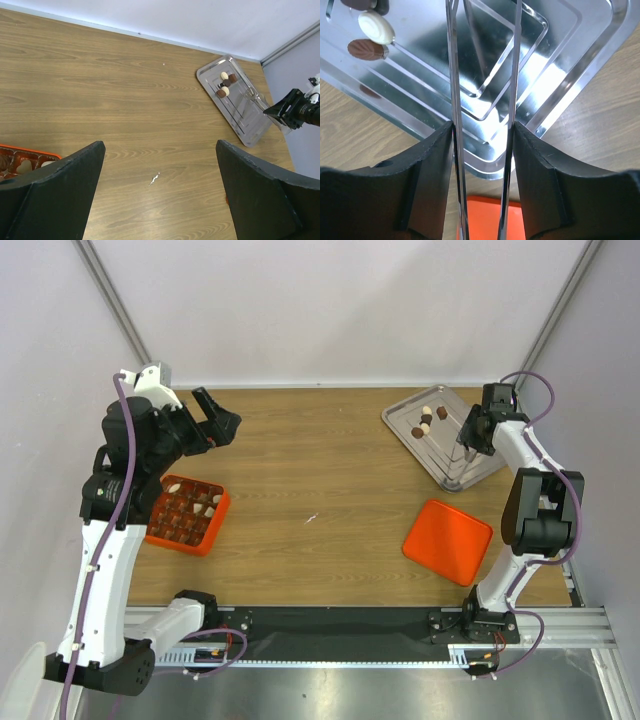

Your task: Pack the chocolate

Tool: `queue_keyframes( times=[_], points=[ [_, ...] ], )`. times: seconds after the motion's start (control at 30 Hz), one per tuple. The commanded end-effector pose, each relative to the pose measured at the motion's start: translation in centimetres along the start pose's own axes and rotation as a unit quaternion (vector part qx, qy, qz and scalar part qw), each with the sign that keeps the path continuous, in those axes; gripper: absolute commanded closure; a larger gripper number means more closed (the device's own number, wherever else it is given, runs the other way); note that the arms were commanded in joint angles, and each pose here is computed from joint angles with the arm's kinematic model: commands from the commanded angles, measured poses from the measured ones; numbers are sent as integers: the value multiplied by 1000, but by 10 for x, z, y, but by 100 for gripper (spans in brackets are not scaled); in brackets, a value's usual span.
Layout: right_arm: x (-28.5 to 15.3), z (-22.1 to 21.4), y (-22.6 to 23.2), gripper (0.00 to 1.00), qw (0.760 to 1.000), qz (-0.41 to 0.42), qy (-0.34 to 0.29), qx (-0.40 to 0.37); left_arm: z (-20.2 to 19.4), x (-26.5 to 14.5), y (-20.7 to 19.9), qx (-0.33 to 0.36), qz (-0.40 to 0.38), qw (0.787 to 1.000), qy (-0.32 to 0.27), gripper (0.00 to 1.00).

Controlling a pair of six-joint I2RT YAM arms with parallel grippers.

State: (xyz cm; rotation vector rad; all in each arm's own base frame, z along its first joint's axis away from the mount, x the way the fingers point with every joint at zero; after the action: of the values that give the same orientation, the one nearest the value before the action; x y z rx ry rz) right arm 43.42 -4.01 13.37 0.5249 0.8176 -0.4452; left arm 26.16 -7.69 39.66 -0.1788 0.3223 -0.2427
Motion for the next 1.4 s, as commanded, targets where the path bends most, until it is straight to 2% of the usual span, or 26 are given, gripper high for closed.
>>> queue_keyframes(
  times=[0.0, 0.63, 0.93, 1.2, 1.37],
  points=[
    [1, 24, 11, 47, 999, 30, -28, 16, 8, 2, 1, 6, -1, 1000, -18, 0],
    [23, 23, 9, 54, 999, 30, -16, 15, 11, 6, 2, 3, 5, 1000, -21, 0],
    [21, 28, 8, 61, 999, 33, -18, 11, 12, 5, 2, 5, 5, 1000, -21, 0],
    [-6, 38, 19, 66, 998, 62, -22, 11, 23, -6, -3, 4, -2, 999, -36, 0],
    [-45, 30, 42, 67, 993, 114, -9, 0, 32, -11, -5, 5, -2, 999, -45, 0]
  ],
)
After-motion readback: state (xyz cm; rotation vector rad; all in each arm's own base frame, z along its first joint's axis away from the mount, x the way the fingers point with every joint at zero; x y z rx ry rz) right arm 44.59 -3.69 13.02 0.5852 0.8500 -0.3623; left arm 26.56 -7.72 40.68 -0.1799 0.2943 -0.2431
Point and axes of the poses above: each gripper's point midway between its finger pads, its own x axis out along the fingers, its own y axis along the line the jaws close on, z = x × y, the point moved 3 cm from there along -x, back along the fingers, and after that the axes turned 13 degrees about x, right-handed, at the moved point
